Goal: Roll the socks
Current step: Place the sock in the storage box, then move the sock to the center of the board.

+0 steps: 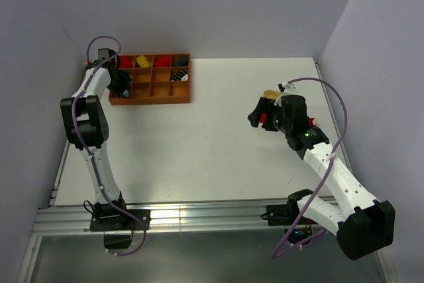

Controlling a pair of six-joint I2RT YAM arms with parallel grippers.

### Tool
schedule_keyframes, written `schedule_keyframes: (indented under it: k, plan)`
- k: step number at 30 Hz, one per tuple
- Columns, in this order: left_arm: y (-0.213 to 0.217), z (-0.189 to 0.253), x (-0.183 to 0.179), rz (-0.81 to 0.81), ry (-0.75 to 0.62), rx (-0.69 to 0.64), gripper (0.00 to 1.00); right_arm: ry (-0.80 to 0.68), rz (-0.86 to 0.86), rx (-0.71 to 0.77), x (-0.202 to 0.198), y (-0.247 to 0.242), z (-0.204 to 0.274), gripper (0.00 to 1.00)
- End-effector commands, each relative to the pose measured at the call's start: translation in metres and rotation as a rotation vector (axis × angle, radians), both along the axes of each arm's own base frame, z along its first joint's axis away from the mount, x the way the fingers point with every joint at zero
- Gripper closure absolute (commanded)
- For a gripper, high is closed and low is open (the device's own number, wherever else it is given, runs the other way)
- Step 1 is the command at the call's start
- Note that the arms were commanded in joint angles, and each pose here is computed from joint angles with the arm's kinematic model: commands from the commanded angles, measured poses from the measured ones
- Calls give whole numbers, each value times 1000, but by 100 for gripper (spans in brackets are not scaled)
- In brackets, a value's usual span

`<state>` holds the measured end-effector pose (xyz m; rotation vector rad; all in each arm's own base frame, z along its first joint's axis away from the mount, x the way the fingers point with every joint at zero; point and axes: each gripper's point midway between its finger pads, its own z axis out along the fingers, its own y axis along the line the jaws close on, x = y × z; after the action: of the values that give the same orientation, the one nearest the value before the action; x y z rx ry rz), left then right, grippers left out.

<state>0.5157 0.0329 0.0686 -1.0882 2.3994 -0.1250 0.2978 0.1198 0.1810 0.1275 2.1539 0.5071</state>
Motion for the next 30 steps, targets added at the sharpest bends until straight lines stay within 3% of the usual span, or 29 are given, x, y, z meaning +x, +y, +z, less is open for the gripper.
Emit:
schedule_keyframes:
  k: [1, 6, 9, 12, 19, 21, 23, 28, 30]
  plan:
    - [-11, 2, -8, -27, 15, -7, 66, -66, -17, -1, 10, -2, 17, 16]
    - [-9, 54, -7, -41, -85, 23, 51, -97, -125, -29, 20, -19, 32, 16]
    - [-7, 96, -14, -52, -174, 47, 46, -99, -247, -48, 26, -38, 40, 7]
    - [-6, 137, -33, -65, -259, 84, 37, -77, -366, -78, 34, -57, 43, 6]
    - [-14, 203, -113, -91, -459, 111, 23, 127, -528, -88, 47, -86, 1, 5]
    - [-17, 213, -137, -110, -509, 120, 16, 200, -569, -80, 53, -96, -20, 5]
    - [-19, 221, -152, -145, -548, 144, 1, 236, -593, -77, 59, -105, -32, 6]
    - [-23, 239, -193, -174, -575, 248, 1, 339, -649, -107, 81, -134, -73, 9]
    - [-44, 240, -204, -251, -611, 251, 0, 382, -667, -127, 89, -151, -86, 9]
